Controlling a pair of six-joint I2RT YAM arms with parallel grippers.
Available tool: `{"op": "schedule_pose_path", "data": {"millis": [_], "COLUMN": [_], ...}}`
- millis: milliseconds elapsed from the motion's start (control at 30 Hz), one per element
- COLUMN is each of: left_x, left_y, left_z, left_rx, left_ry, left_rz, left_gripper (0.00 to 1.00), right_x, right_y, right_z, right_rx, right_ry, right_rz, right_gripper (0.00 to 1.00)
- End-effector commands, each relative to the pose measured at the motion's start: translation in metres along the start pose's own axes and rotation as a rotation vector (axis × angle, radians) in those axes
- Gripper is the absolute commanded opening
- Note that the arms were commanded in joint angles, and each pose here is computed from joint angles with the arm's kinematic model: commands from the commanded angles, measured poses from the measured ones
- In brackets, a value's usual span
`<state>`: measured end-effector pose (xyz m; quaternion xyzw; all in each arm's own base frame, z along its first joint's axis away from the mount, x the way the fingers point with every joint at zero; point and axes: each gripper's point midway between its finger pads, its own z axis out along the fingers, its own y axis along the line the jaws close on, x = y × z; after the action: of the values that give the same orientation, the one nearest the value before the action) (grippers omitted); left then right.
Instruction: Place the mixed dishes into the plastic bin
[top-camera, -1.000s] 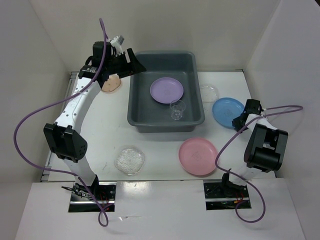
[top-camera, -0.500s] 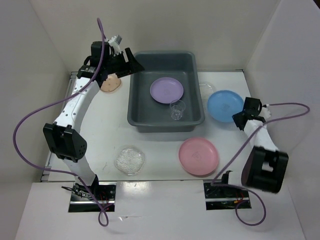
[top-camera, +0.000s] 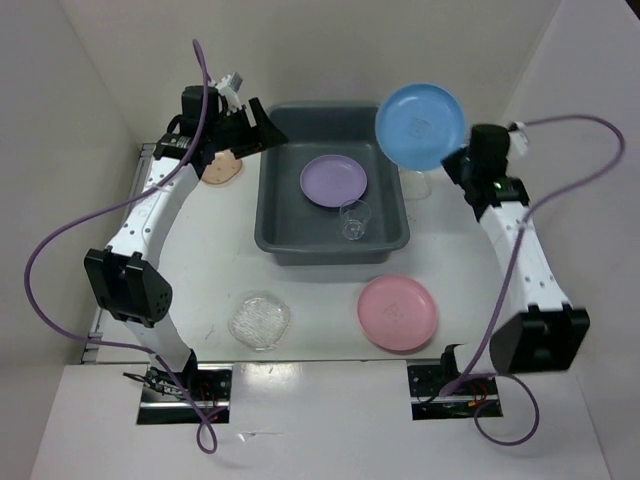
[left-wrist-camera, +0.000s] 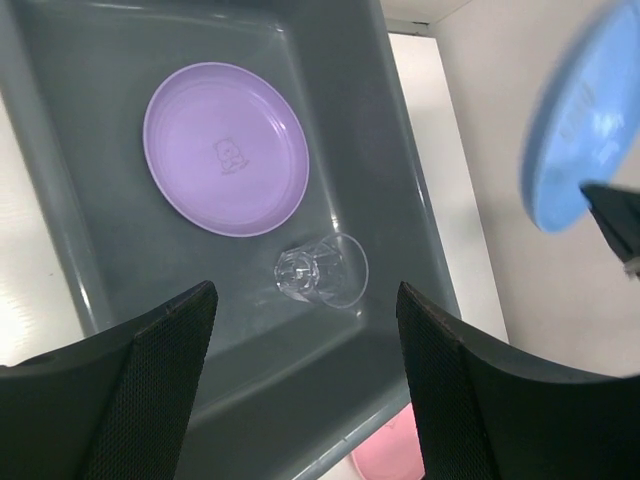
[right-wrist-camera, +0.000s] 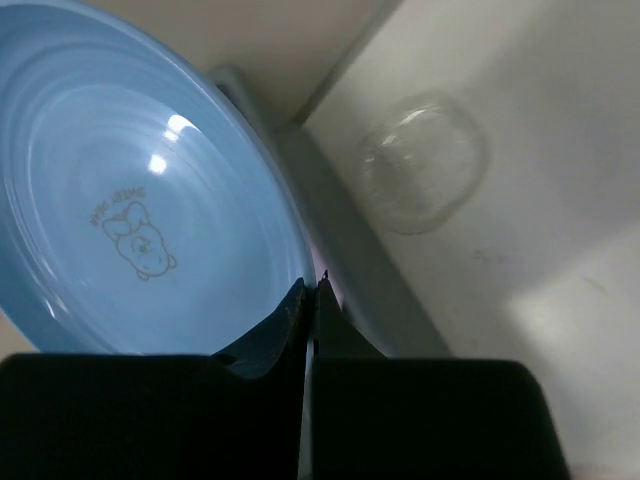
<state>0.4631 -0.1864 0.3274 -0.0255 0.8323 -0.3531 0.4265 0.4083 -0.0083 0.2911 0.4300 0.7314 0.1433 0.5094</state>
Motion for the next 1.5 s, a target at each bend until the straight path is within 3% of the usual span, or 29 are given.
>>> {"op": "schedule_pose_path", "data": {"millis": [0, 300, 533, 767, 933, 967, 1033, 1133, 1333, 1433, 1467], "left_x": [-0.019, -0.022, -0.02, -0.019, -0.017, -0.017, -0.017, -0.018, -0.02, -0.02, -0.015], "left_y": [-0.012, -0.002, 0.014, 0.02, 0.023, 0.023, 0.023, 0.029, 0.033, 0.037, 0.042], "left_z": [-0.02, -0.035, -0.04, -0.04, -0.037, -0.037, -0.037, -0.035, -0.033, -0.036, -0.036], "left_rx": [0.008, -0.035, -0.067, -0.078, -0.082, -0.082, -0.082, -0.092, -0.091, -0.096, -0.111], "left_ry": [-0.088, -0.114, -0.115, -0.113, -0.106, -0.106, -0.106, -0.104, -0.105, -0.113, -0.105], "left_rz": [0.03, 0.041, 0.021, 0.014, 0.01, 0.01, 0.01, 0.003, 0.0, -0.002, -0.009], "left_gripper": [0.8, 0.84, 0.85, 0.85, 0.85, 0.85, 0.85, 0.85, 0.85, 0.86, 0.86], "right_x": [0.035, 0.148, 0.209, 0.232, 0.24, 0.236, 0.244, 0.229, 0.173, 0.149, 0.144], "right_y": [0.061, 0.103, 0.091, 0.074, 0.065, 0.068, 0.066, 0.081, 0.131, 0.137, 0.12], "right_z": [0.017, 0.094, 0.132, 0.158, 0.168, 0.168, 0.169, 0.165, 0.109, 0.085, 0.062], "right_rx": [-0.099, -0.107, -0.04, 0.038, 0.073, 0.077, 0.083, 0.067, -0.047, -0.088, -0.08], "right_ry": [0.103, 0.407, 0.52, 0.551, 0.566, 0.555, 0.571, 0.531, 0.451, 0.388, 0.395], "right_rz": [-0.127, -0.367, -0.437, -0.491, -0.514, -0.515, -0.537, -0.531, -0.515, -0.504, -0.508], "right_gripper": [0.0, 0.0, 0.0, 0.0, 0.01, 0.07, 0.3, 0.4, 0.45, 0.5, 0.5]}}
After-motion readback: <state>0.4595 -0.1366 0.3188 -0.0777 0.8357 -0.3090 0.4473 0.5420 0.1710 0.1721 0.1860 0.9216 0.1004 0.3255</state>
